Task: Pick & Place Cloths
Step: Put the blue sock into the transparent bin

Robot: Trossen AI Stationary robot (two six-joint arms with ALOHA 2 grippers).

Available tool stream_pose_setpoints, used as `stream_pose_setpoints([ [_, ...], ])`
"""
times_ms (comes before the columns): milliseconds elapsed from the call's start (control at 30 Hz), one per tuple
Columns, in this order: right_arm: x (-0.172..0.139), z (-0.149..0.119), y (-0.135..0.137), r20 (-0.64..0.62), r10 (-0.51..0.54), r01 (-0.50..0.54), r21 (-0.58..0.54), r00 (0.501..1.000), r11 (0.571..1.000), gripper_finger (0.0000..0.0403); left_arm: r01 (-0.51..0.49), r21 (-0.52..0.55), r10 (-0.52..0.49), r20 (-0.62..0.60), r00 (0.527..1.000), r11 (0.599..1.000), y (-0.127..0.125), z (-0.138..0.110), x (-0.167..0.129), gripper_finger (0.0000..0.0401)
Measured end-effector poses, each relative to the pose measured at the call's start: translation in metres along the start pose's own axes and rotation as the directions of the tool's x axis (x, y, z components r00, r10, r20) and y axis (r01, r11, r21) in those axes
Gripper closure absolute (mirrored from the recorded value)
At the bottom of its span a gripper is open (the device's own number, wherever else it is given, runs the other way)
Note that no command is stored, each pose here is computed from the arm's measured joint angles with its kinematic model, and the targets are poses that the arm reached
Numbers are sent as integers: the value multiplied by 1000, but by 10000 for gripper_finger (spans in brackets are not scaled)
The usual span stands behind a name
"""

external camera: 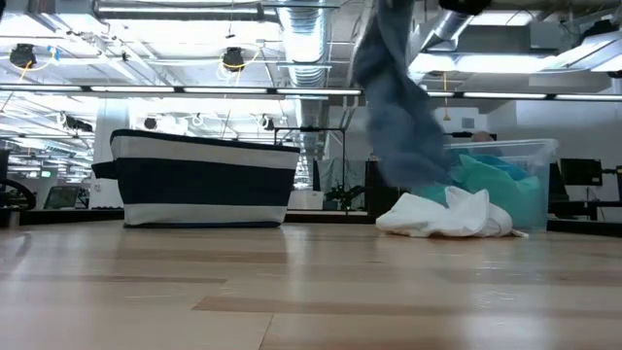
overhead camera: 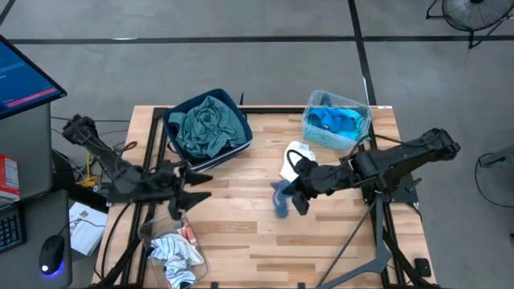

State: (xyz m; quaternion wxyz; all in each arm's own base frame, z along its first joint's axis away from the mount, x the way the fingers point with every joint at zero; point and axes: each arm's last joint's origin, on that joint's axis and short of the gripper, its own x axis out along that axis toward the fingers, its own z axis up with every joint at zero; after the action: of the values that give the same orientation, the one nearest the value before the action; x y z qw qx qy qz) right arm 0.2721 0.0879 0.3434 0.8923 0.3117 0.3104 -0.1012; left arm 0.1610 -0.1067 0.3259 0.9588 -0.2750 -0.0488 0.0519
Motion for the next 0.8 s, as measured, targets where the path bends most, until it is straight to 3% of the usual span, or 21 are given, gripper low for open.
stream_pose_setpoints([
  [200, 15, 1, 12, 11, 54, -53, -58, 998, 997, 400, 80, 135, -96, 119, 988, 988, 3, 2, 39, 105],
  [433, 33, 1, 27, -43, 81, -85, -104, 996, 991, 400, 96, 188, -96, -8, 995, 978, 26, -25, 90, 105],
  [533, 34, 4, 34, -44, 104, -108, -112, 994, 988, 399, 69, 263, -55, -61, 997, 962, 34, -40, 107, 104],
  [800, 32, 6, 40, -44, 128, -133, -129, 991, 983, 398, 147, 374, -72, -207, 976, 916, 47, -73, 130, 104],
])
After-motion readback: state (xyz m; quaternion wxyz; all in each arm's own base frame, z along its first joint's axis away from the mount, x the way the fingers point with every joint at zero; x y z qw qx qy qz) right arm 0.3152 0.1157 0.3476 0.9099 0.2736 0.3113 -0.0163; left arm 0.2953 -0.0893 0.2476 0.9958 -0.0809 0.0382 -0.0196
